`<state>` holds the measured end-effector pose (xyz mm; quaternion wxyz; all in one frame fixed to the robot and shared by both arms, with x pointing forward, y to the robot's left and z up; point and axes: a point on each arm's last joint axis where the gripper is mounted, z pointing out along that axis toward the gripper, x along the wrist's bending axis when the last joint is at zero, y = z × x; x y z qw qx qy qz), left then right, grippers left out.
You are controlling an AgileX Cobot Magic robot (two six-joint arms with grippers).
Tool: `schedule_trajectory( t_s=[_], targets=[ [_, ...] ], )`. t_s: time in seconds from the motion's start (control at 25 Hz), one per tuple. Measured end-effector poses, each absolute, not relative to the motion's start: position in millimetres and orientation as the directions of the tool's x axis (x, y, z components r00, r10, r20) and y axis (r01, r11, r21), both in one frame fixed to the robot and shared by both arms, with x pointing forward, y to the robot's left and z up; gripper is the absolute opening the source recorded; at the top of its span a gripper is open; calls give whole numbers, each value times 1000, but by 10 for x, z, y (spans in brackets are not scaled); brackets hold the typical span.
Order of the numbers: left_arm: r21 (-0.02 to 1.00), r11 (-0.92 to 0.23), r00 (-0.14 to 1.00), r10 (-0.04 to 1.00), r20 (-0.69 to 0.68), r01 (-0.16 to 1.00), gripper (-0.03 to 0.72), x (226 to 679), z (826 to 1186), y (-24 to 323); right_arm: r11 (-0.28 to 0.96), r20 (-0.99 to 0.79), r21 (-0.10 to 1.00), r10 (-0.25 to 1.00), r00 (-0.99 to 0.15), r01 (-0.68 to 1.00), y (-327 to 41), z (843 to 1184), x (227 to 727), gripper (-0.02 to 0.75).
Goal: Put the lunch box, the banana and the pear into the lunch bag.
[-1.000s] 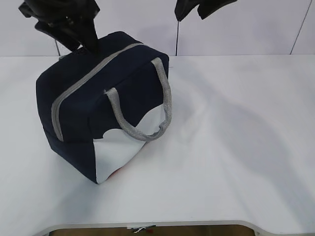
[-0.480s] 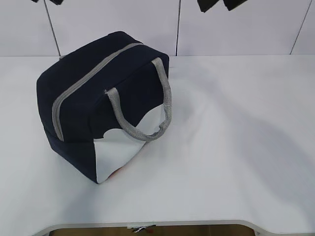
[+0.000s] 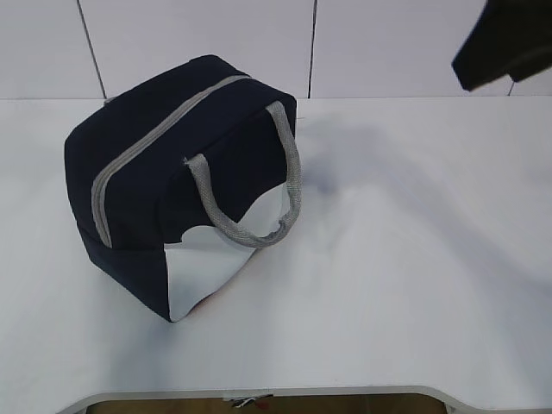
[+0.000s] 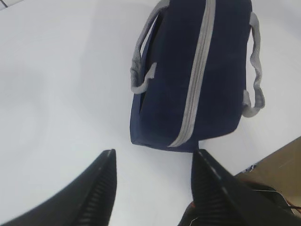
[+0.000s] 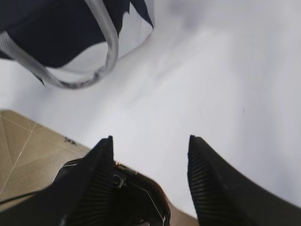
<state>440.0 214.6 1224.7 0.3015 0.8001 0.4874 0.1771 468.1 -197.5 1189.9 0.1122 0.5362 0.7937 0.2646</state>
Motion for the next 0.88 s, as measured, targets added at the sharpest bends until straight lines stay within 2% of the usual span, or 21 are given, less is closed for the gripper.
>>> schedule_trajectory(
  t_s=[0.48,0.88],
  targets=[
    [800,-289,457,889,20,526,392,3135,12254,2655,284,101,558,910,-403,780,-2291,11712,3888,414],
    [886,-226,482,876,4,404,388,2303,11891,2941,246,91,688,904,-418,683,-2620,11616,3053,412]
  ],
)
